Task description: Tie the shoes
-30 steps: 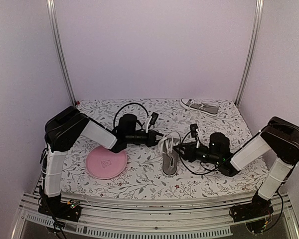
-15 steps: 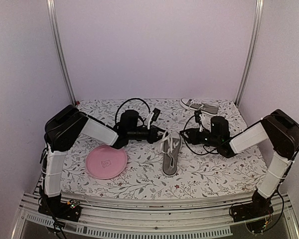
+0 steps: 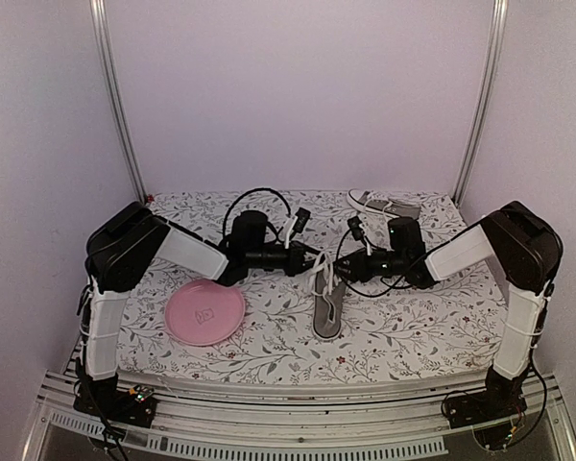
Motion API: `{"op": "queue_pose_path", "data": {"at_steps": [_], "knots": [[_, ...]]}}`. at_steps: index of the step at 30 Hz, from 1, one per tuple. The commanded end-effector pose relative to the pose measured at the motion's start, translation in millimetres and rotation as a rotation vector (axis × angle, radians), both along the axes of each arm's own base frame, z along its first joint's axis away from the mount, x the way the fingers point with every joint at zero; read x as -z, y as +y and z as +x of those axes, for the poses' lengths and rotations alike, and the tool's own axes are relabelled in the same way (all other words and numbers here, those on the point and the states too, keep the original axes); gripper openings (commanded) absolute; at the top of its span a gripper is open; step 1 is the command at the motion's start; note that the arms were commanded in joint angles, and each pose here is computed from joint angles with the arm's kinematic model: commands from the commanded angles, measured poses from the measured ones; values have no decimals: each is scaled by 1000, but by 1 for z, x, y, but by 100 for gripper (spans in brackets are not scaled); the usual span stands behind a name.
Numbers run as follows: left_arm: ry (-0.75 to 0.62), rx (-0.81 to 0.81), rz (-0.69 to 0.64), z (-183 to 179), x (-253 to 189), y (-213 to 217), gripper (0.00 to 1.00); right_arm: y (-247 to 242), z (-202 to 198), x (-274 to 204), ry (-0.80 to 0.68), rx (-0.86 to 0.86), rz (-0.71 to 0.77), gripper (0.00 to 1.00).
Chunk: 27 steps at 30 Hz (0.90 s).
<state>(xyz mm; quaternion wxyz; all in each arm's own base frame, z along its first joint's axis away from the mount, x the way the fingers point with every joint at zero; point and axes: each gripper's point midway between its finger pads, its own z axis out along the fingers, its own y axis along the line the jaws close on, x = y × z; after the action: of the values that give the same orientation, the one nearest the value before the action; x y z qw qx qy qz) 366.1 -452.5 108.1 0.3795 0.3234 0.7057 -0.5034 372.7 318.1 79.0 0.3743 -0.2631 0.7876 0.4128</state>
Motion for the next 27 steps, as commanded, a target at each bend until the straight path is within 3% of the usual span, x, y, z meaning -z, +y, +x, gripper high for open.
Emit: {"op": "queue_pose_path", "data": {"at_steps": [1, 13, 27], "knots": [[-15, 3, -14, 9, -4, 0, 0, 8, -14, 2, -10, -110, 6, 45], [-8, 7, -11, 10, -1, -2, 0, 24, -18, -7, -33, -177, 35, 47], [-23, -108, 46, 24, 9, 13, 0, 17, -19, -7, -29, -135, 24, 51]]}}
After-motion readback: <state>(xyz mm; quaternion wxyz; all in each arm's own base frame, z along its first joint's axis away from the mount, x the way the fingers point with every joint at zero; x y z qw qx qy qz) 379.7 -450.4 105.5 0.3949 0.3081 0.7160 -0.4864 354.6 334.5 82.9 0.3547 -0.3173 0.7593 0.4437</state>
